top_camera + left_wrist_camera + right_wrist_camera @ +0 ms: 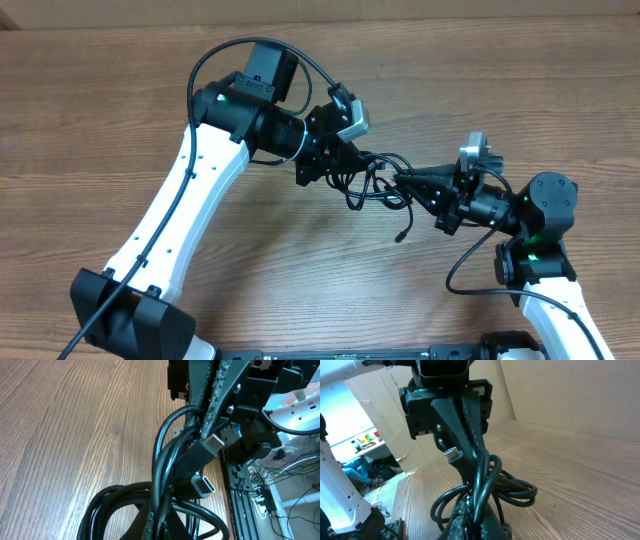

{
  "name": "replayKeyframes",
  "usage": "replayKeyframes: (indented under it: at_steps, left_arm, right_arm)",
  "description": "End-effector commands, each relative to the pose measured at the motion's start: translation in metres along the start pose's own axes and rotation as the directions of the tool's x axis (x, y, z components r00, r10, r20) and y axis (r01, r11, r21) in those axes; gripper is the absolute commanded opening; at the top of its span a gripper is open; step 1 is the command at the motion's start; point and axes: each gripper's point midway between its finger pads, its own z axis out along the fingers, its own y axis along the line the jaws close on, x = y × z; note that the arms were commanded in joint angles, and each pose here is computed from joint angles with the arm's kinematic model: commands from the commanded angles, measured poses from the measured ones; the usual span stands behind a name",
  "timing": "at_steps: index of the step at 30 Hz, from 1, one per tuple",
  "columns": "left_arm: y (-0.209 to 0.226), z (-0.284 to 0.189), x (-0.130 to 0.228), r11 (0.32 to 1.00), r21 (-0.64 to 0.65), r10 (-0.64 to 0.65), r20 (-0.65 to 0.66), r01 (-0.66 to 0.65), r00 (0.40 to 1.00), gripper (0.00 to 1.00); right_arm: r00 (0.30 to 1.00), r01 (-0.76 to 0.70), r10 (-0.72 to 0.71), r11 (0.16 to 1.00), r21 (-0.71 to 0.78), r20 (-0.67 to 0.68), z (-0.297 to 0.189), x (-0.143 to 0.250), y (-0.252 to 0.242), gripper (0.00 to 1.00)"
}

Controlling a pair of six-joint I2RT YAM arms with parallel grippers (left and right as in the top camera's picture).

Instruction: Untangle cables

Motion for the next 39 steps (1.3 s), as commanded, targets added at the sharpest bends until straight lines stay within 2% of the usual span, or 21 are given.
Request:
replayKeyframes:
  at_steps: [1, 4, 5, 6, 7, 9, 17, 26, 31, 32, 33, 34, 36, 39]
  left_arm:
    - [-0.002, -0.002, -0.011, 1.0, 0.003, 0.006, 0.022, -0.006, 1.0, 0.04]
    - [0.0, -0.002, -0.009, 1.0, -0.006, 0.005, 0.013, -0.005, 1.0, 0.06]
    - [0.0, -0.002, -0.009, 1.0, -0.006, 0.005, 0.014, -0.005, 1.0, 0.12]
    - [0.0, -0.002, -0.009, 1.0, -0.006, 0.005, 0.013, -0.005, 1.0, 0.25]
    - [0.0, -0.002, -0.009, 1.0, -0.006, 0.003, 0.011, -0.003, 1.0, 0.55]
    - [0.0, -0.002, -0.006, 1.0, -0.007, -0.006, 0.002, 0.006, 1.0, 1.0]
    - [-0.006, -0.002, -0.002, 0.999, 0.011, -0.038, -0.015, 0.038, 0.999, 1.0]
    - [-0.013, -0.009, -0.008, 1.0, 0.0, 0.012, -0.004, -0.012, 1.0, 1.0]
    - [-0.019, -0.011, -0.011, 0.999, 0.004, 0.046, 0.003, -0.046, 0.999, 0.88]
    - [-0.02, -0.011, -0.011, 0.999, 0.008, 0.054, 0.007, -0.054, 0.999, 0.82]
    - [-0.021, -0.011, -0.013, 0.998, 0.015, 0.066, 0.014, -0.066, 0.998, 0.64]
    - [-0.023, -0.011, -0.014, 0.997, 0.021, 0.075, 0.02, -0.075, 0.997, 0.55]
    - [-0.027, -0.01, -0.017, 0.994, 0.042, 0.103, 0.042, -0.105, 0.994, 0.54]
    - [-0.04, -0.012, -0.029, 0.978, 0.1, 0.171, 0.125, -0.184, 0.977, 0.58]
  right_arm:
    - [1.0, 0.029, -0.029, 0.999, -0.017, 0.007, 0.001, -0.009, 0.004, 0.04]
    - [1.0, 0.029, -0.029, 0.999, -0.016, 0.008, 0.001, -0.009, 0.004, 0.04]
    - [1.0, 0.029, -0.029, 0.999, -0.016, 0.008, 0.001, -0.009, 0.004, 0.04]
    - [1.0, 0.03, -0.03, 0.999, -0.014, 0.008, 0.001, -0.009, 0.003, 0.04]
    - [1.0, 0.029, -0.029, 1.0, -0.009, 0.01, 0.001, -0.009, 0.002, 0.04]
    - [0.999, 0.03, -0.03, 1.0, -0.004, 0.012, 0.001, -0.01, 0.002, 0.04]
    - [1.0, 0.016, -0.017, 0.999, 0.045, 0.024, 0.0, -0.011, -0.007, 0.04]
    - [0.992, -0.116, 0.101, 0.971, 0.21, 0.08, -0.004, -0.013, -0.038, 0.04]
    - [0.973, -0.213, 0.179, 0.939, 0.269, 0.145, -0.008, -0.019, -0.051, 0.04]
    - [0.968, -0.23, 0.193, 0.936, 0.268, 0.16, -0.008, -0.022, -0.051, 0.04]
    - [0.96, -0.256, 0.212, 0.93, 0.262, 0.185, -0.009, -0.027, -0.051, 0.04]
    - [0.948, -0.287, 0.236, 0.925, 0.251, 0.214, -0.009, -0.033, -0.051, 0.04]
    - [0.926, -0.334, 0.276, 0.916, 0.22, 0.258, -0.01, -0.043, -0.047, 0.04]
    - [0.901, -0.38, 0.319, 0.907, 0.18, 0.295, -0.01, -0.052, -0.043, 0.04]
